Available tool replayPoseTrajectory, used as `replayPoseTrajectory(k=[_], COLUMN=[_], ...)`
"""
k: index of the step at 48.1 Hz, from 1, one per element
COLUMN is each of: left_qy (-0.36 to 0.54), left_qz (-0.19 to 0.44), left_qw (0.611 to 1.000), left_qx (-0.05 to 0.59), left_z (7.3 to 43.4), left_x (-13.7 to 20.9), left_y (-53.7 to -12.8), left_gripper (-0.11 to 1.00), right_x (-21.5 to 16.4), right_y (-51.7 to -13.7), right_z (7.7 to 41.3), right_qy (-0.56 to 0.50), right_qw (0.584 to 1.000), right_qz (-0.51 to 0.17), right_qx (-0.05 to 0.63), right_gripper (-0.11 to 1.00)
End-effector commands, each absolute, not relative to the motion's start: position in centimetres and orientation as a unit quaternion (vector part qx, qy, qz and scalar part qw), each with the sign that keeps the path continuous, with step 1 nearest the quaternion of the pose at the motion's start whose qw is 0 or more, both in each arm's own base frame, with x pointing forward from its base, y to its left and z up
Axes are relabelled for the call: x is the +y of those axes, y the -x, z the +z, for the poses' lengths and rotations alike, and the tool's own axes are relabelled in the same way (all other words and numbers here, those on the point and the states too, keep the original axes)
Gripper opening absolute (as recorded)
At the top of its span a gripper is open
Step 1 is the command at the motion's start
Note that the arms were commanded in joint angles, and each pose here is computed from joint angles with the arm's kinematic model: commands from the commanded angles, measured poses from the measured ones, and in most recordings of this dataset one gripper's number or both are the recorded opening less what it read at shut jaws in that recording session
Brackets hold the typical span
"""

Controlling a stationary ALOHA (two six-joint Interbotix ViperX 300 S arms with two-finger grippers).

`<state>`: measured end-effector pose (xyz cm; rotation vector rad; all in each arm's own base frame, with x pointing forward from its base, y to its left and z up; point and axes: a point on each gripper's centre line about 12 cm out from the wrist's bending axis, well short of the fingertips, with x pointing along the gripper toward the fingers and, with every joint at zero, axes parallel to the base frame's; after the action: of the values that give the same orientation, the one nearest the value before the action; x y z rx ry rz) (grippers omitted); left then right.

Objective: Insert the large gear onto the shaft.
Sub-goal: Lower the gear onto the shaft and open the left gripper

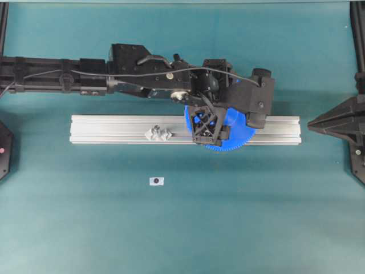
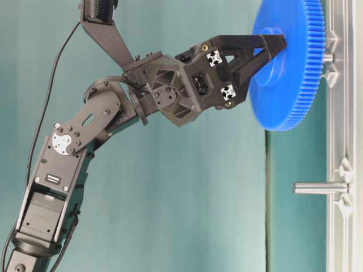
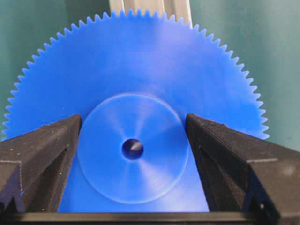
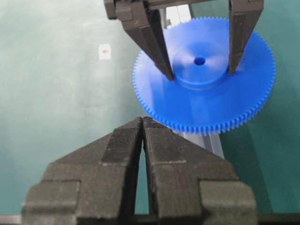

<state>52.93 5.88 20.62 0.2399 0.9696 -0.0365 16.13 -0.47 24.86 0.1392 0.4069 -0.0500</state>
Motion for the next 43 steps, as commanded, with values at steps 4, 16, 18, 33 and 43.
replayPoseTrajectory(k=[4,16,18,33,43], left_qy=[-0.123,-0.127,-0.127,-0.117,-0.115], left_qz=[-0.010,0.001,0.001,0.004,0.001], left_qw=[0.903,0.922,0.921,0.904,0.901], left_qx=[0.411,0.365,0.368,0.412,0.419], left_z=[25.8,28.2,28.1,24.5,22.7], left_x=[5.7,6.0,6.1,7.1,6.9], left_y=[-53.3,-53.3,-53.1,-51.2,-50.7], left_gripper=[0.90,0.90,0.90,0.65,0.18], right_x=[-0.5,-0.5,-0.5,-0.5,-0.5], right_y=[-16.3,-16.3,-16.3,-16.3,-16.3], right_z=[25.2,25.3,25.2,25.3,25.3], right_qy=[-0.073,-0.073,-0.073,-0.073,-0.074], right_qw=[0.977,0.978,0.977,0.978,0.978], right_qz=[-0.027,-0.026,-0.027,-0.027,-0.027], right_qx=[0.196,0.196,0.196,0.196,0.196], right_gripper=[0.12,0.12,0.12,0.12,0.12])
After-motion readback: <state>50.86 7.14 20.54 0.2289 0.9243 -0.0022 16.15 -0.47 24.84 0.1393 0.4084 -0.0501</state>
